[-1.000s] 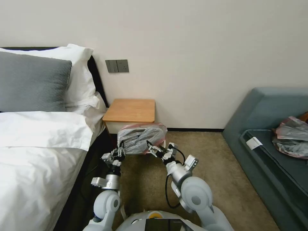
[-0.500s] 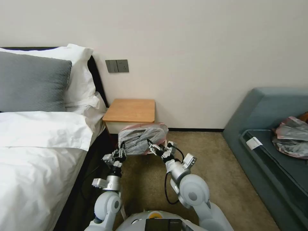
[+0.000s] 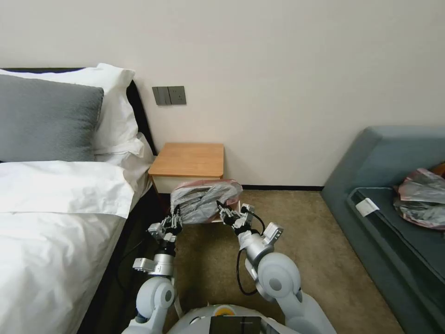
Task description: Pick up the garbage bag from the table and place it over the trash can.
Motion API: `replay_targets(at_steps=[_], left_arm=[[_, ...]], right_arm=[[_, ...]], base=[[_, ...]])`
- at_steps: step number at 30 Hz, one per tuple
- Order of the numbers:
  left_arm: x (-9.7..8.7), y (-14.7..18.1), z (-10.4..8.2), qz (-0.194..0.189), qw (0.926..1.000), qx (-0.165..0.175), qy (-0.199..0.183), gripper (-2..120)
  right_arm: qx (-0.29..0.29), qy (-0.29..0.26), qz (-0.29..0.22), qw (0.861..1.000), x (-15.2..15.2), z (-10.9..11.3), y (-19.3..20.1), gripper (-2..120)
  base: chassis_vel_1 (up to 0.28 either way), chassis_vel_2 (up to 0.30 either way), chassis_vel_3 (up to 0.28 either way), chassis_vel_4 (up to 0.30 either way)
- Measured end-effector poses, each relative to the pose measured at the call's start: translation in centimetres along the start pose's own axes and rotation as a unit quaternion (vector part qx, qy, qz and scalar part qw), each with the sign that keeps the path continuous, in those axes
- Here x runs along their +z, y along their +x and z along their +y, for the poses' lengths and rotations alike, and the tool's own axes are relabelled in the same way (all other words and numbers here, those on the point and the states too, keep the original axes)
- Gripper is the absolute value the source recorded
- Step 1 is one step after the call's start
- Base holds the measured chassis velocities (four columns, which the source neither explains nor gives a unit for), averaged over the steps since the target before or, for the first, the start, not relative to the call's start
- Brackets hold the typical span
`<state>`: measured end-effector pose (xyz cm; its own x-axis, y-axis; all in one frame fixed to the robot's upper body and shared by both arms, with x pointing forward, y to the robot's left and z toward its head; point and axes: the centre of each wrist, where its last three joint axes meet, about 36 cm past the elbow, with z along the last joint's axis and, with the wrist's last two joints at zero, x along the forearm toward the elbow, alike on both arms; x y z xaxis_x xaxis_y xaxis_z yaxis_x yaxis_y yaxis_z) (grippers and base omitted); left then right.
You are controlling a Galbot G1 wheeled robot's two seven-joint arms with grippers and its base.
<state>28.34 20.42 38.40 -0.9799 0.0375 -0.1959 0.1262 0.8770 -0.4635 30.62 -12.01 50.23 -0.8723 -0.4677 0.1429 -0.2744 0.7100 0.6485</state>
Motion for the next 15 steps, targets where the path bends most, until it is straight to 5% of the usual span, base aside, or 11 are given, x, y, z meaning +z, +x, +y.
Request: replay_targets(at_steps=[5, 15], left_arm=[[0.0, 0.0, 0.0, -0.001, 1.0, -0.001, -0.001, 11], [-0.5, -0.8, 0.5, -0.009, 0.9998, -0.016, 0.002, 11]], right_arm=[[-0.001, 0.001, -0.001, 1.0, 0.1, 0.1, 0.0, 0], [0.0, 0.019, -0.01, 1.0, -0.2, 0.4, 1.4, 0]], base=[[0.0, 0.0, 0.0, 0.0], [0.0, 0.0, 0.0, 0.0]])
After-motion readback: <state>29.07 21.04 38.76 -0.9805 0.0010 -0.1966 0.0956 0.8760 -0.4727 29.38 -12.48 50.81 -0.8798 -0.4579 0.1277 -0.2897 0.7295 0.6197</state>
